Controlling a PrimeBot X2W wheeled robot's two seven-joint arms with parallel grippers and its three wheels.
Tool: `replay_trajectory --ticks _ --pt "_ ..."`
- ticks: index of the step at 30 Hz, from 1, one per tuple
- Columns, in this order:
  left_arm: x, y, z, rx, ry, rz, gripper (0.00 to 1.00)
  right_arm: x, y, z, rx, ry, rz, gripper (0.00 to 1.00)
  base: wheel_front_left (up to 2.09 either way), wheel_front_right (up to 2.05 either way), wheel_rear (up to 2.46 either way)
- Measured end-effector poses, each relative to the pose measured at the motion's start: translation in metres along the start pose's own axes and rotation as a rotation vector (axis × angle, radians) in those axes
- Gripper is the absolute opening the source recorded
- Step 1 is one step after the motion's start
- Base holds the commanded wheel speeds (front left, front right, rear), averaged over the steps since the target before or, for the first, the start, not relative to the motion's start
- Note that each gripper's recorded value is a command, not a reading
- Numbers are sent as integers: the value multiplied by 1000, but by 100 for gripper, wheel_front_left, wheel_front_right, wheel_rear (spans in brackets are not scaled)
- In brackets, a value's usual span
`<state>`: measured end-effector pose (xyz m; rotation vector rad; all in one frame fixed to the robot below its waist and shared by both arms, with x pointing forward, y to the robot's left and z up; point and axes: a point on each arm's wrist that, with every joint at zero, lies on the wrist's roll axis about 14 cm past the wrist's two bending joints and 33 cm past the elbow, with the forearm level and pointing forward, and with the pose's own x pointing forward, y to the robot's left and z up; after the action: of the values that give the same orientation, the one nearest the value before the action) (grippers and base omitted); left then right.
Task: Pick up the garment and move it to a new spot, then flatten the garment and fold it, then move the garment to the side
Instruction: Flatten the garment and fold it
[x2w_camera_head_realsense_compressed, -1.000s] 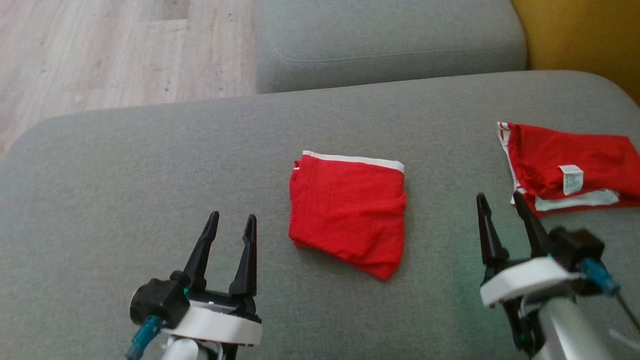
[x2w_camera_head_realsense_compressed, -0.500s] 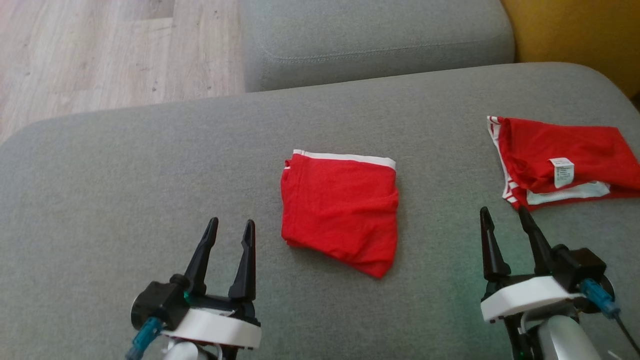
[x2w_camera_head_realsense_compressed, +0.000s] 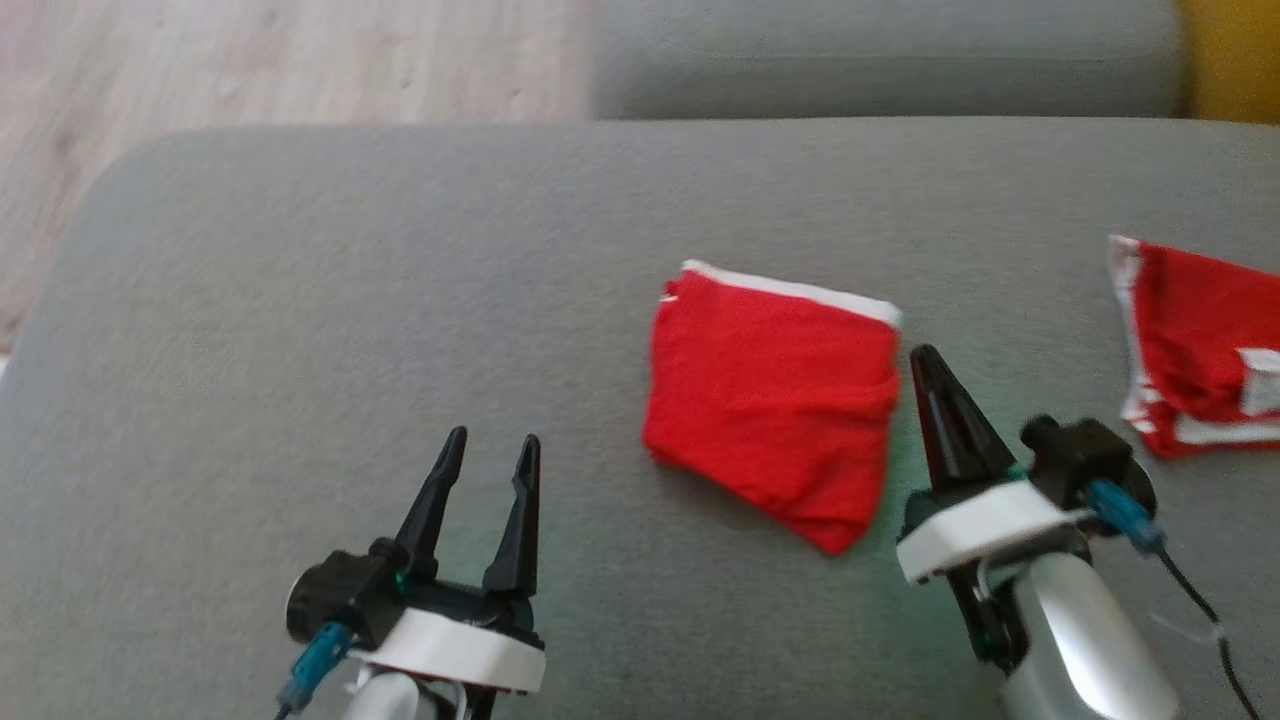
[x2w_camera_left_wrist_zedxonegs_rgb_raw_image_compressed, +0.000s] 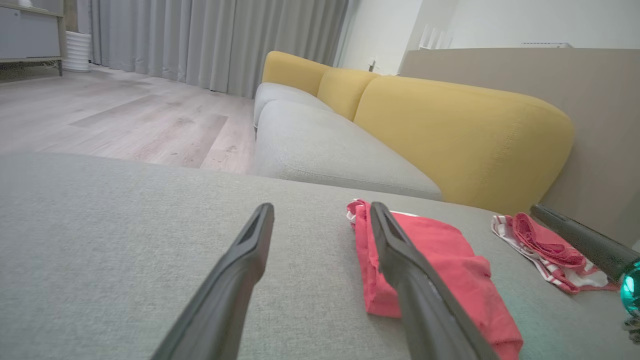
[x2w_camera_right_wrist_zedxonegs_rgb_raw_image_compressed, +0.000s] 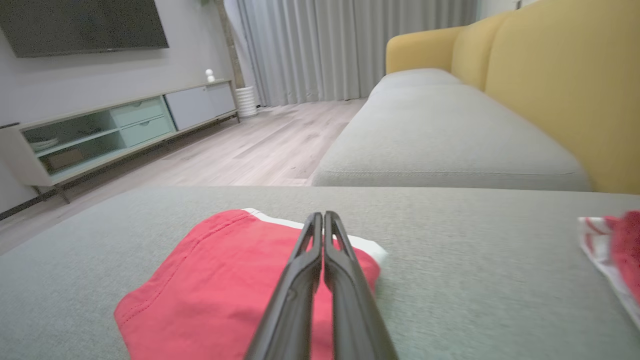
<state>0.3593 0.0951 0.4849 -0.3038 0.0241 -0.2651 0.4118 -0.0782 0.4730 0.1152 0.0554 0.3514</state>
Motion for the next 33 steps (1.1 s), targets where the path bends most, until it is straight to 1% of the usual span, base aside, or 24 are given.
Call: replay_trajectory --ticks 2,6,9,13,15,18,20,22,25,28,31,33 --pt "-1 6 -1 2 4 18 100 13 10 -8 -5 30 38 0 0 0 0" --pt "-5 22 -3 4 12 71 100 30 20 -45 -27 159 84 0 0 0 0" --pt "-7 31 -4 7 19 103 100 40 15 -70 -35 251 79 0 0 0 0" --pt "-9 38 -5 10 23 127 100 52 10 -91 -41 342 71 0 0 0 0" --pt "-8 38 -4 8 22 127 100 60 12 -89 -58 340 85 0 0 0 0" --pt "-9 40 0 4 10 137 100 78 21 -68 -53 269 108 0 0 0 0" --pt "-10 40 1 6 6 141 100 88 33 -52 -54 221 143 0 0 0 0" --pt "-11 40 1 0 6 143 100 92 50 -48 -52 207 193 0 0 0 0" --pt "-13 40 -1 -1 12 148 100 89 72 -59 -57 237 263 0 0 0 0" --pt "-16 44 -2 1 17 163 100 80 86 -81 -59 310 312 0 0 0 0" --pt "-18 48 -3 1 22 178 100 69 102 -101 -100 374 382 0 0 0 0" --pt "-19 50 -4 1 24 184 100 68 108 -105 -115 387 408 0 0 0 0"
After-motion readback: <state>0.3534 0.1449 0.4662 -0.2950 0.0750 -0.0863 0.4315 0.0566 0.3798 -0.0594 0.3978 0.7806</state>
